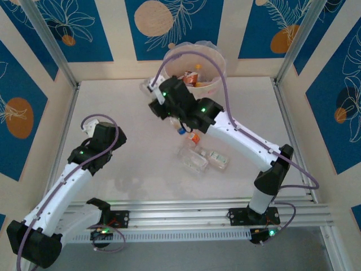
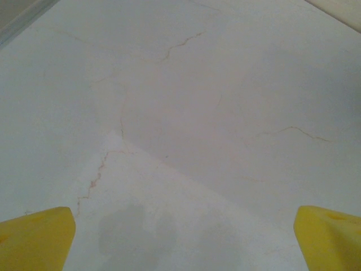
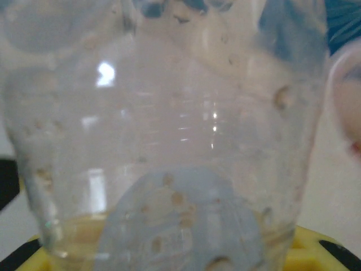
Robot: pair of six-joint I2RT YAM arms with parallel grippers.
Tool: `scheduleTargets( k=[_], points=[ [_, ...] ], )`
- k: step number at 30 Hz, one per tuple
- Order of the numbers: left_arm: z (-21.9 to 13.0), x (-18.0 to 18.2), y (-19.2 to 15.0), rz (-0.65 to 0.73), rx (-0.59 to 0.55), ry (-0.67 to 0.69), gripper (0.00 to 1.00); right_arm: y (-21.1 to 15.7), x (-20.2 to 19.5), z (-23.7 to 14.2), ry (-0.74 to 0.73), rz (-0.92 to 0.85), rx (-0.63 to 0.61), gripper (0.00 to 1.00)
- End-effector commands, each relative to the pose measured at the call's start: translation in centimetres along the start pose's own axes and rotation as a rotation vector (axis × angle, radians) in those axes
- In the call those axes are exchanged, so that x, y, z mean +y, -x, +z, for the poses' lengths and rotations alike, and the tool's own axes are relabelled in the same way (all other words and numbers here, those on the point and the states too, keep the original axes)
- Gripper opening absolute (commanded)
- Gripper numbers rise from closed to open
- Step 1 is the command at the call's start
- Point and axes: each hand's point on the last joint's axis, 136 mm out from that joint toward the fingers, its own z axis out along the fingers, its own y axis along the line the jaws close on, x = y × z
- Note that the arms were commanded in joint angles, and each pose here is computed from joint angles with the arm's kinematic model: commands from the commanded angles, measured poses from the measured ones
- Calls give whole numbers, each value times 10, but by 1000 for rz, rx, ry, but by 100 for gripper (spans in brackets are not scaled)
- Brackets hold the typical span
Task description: Put the plastic bottles in the bin
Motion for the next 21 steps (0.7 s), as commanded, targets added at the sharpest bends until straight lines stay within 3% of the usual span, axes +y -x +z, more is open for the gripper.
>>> scheduleTargets(
  k=[1,6,12,21],
  points=[
    [0,-10,7,-2,-4,-45,99,55,-22,-6,-55,-70,-148,40],
    [2,-20,7,-3,2,-83,99,105,-46,-13,-79,-82,-273,43],
    [7,-30,3,7,32,-111,100,136,-97,-5,-168,-24,-362,43],
    [9,-37,4,19,41,-131,100,116,-190,29,-250,180,-342,43]
  ],
)
